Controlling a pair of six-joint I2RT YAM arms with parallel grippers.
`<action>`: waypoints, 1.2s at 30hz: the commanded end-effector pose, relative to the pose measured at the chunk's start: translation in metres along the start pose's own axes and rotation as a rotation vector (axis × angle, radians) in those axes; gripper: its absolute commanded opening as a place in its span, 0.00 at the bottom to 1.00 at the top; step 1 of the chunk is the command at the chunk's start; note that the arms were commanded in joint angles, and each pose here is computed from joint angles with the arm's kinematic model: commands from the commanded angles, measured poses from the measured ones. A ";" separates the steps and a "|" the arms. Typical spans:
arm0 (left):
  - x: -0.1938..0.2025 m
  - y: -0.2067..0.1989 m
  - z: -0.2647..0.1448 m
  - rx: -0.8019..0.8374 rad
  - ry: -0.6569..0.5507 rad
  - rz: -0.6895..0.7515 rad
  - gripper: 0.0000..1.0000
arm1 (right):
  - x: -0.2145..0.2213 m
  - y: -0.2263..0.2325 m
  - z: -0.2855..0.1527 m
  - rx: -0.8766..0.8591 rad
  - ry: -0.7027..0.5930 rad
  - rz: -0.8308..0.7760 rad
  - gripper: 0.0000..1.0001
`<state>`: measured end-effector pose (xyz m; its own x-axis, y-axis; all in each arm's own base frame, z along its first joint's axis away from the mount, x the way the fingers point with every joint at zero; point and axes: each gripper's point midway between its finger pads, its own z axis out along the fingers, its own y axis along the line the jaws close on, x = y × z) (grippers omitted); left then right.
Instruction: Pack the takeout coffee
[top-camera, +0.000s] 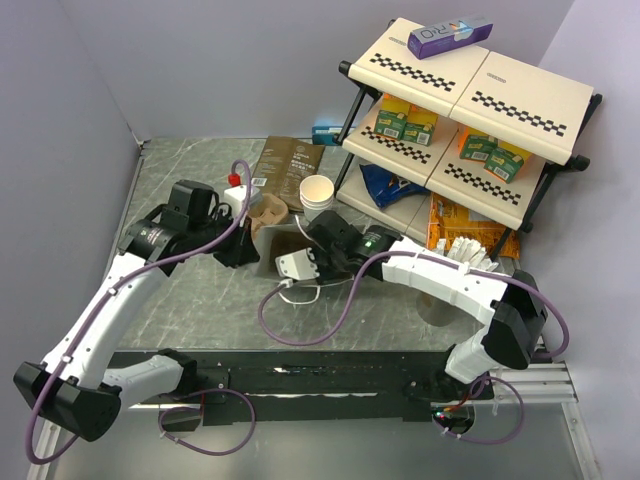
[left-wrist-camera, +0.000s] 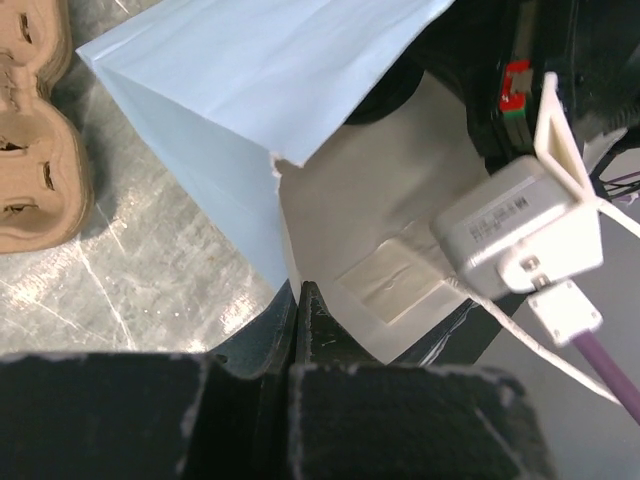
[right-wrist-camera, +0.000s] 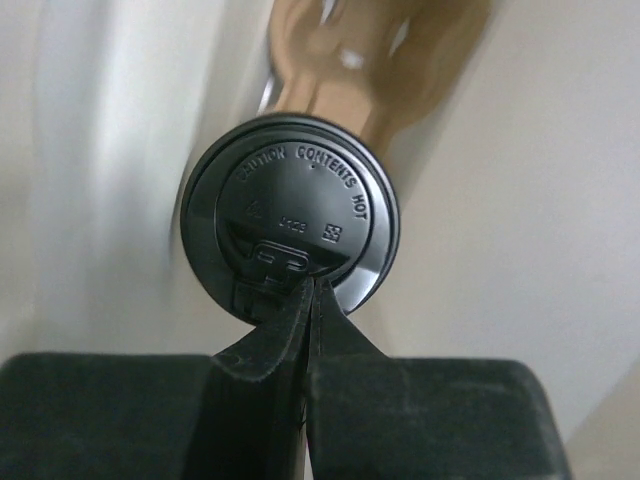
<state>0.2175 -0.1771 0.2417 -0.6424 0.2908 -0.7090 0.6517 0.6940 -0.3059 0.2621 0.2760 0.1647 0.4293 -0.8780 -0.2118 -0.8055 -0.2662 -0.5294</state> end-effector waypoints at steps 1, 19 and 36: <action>-0.018 0.005 -0.007 -0.031 -0.047 0.040 0.01 | 0.029 0.015 -0.002 -0.098 0.106 -0.049 0.00; -0.027 0.003 -0.007 -0.019 -0.054 0.043 0.01 | 0.034 0.005 0.008 -0.087 0.156 0.015 0.00; -0.043 -0.026 -0.015 0.147 -0.064 -0.057 0.01 | -0.008 -0.040 -0.086 0.083 -0.069 0.200 0.00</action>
<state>0.2243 -0.1859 0.2641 -0.6498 0.2588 -0.7146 0.6582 0.6619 -0.3587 0.2643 0.2612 0.2221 0.3122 -0.9081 -0.2790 -0.8473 -0.1334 -0.5140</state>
